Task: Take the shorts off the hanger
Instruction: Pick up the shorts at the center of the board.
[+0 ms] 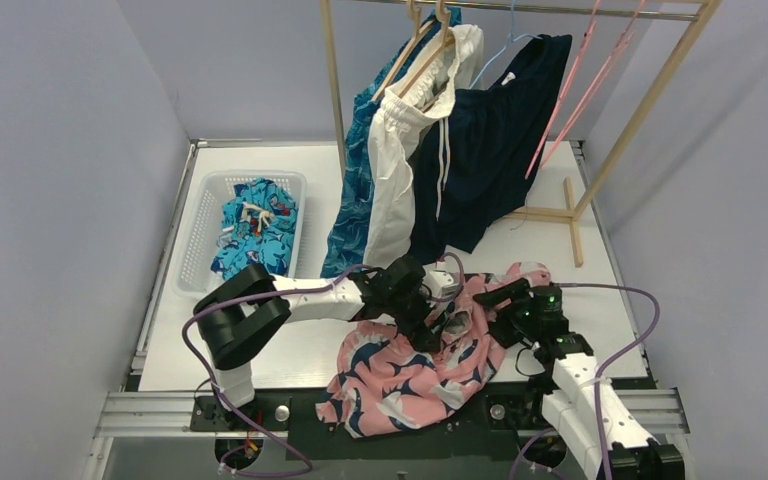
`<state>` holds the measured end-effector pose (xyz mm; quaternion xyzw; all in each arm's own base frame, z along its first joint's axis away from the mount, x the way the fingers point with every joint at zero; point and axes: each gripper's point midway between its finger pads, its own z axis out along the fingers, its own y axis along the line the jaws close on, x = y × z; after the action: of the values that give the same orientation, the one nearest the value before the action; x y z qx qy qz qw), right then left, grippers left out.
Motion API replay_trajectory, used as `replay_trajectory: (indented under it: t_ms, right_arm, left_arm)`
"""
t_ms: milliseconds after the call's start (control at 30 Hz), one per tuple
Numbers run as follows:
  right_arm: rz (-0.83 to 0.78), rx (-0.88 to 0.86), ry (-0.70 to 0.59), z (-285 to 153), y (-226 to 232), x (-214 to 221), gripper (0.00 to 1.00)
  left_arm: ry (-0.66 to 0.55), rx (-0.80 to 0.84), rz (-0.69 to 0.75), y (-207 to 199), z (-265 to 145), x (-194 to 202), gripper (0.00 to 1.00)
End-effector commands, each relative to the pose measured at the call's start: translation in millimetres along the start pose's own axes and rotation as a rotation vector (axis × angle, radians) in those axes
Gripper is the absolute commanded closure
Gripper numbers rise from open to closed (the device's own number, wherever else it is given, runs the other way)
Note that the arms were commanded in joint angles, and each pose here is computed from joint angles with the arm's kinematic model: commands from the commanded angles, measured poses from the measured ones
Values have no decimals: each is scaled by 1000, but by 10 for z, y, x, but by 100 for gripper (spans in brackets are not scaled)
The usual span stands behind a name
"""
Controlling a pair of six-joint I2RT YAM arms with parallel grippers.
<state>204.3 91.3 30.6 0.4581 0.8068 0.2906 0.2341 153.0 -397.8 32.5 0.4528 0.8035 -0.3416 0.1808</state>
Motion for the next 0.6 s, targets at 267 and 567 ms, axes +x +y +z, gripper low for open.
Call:
replay_trajectory:
  t_ms: [267,567]
  right_arm:
    - [81,-254,246,83,307,432,44]
    - [83,-339,315,15,518,534,47]
  left_arm:
    - [-76,215,-175,-364,253,-268,16]
    - [-130,164,-213,-270,330,-464,71]
